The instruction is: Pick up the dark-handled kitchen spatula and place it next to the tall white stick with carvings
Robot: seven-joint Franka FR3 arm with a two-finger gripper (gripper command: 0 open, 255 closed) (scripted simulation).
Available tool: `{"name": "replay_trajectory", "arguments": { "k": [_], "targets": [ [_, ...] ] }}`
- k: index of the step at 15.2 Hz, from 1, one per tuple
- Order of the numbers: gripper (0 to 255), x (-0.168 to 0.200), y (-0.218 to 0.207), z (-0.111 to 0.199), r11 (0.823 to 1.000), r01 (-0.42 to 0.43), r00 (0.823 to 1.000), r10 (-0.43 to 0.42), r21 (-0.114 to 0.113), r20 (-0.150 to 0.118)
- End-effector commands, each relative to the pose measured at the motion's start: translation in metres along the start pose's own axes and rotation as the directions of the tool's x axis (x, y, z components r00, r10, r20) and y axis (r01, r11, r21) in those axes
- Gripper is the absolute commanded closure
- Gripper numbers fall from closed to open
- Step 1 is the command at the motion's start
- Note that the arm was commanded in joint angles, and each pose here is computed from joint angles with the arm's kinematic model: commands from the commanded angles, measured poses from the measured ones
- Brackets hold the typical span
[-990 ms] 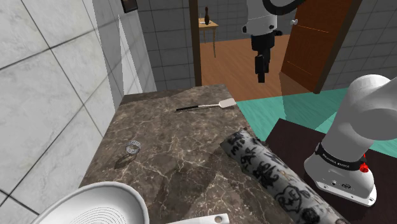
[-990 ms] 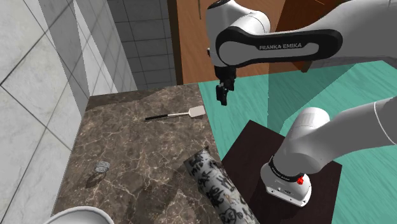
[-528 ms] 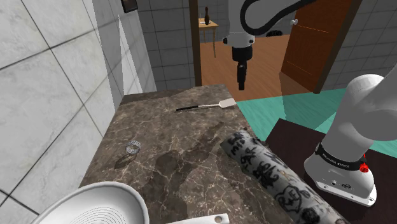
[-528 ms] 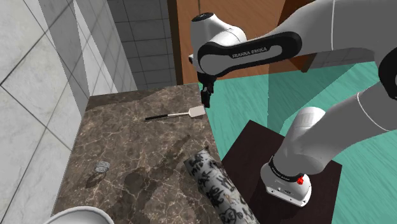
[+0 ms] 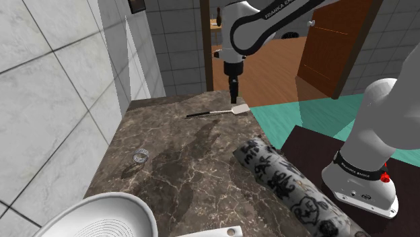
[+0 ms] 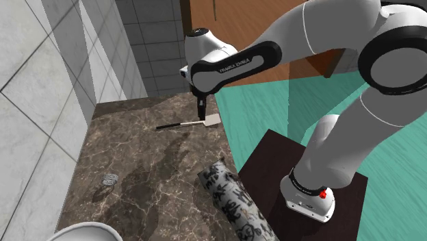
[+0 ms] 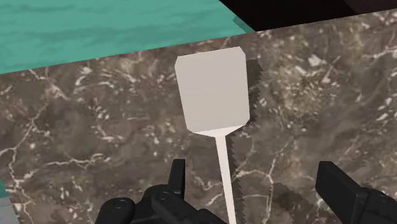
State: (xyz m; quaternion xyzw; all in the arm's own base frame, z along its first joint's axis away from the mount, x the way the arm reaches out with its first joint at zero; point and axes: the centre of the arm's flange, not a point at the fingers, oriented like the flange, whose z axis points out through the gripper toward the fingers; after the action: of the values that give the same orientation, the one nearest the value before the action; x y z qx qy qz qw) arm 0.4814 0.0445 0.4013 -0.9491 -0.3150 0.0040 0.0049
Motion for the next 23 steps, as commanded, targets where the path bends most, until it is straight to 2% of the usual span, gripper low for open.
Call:
{"name": "replay_trajectory", "arguments": {
  "k": [1, 4, 5, 12, 20, 21, 23],
  "targets": [
    [0, 0.022, 0.002, 0.009, 0.998, 0.063, 0.998, -0.063, -0.004, -0.027],
    [0, 0.053, 0.002, 0.021, 0.988, 0.153, 0.986, -0.153, -0.011, -0.065],
    [0, 0.057, 0.001, 0.023, 0.987, 0.163, 0.984, -0.163, -0.012, -0.069],
    [0, 0.060, 0.001, 0.063, 0.987, 0.163, 0.984, -0.163, -0.012, -0.069],
    [0, 0.060, 0.001, 0.062, 0.987, 0.163, 0.984, -0.163, -0.012, -0.069],
    [255, 0.060, 0.001, 0.062, 0.987, 0.163, 0.984, -0.163, -0.012, -0.069],
    [255, 0.060, 0.001, 0.062, 0.987, 0.163, 0.984, -0.163, -0.012, -0.069]
  ]
}}
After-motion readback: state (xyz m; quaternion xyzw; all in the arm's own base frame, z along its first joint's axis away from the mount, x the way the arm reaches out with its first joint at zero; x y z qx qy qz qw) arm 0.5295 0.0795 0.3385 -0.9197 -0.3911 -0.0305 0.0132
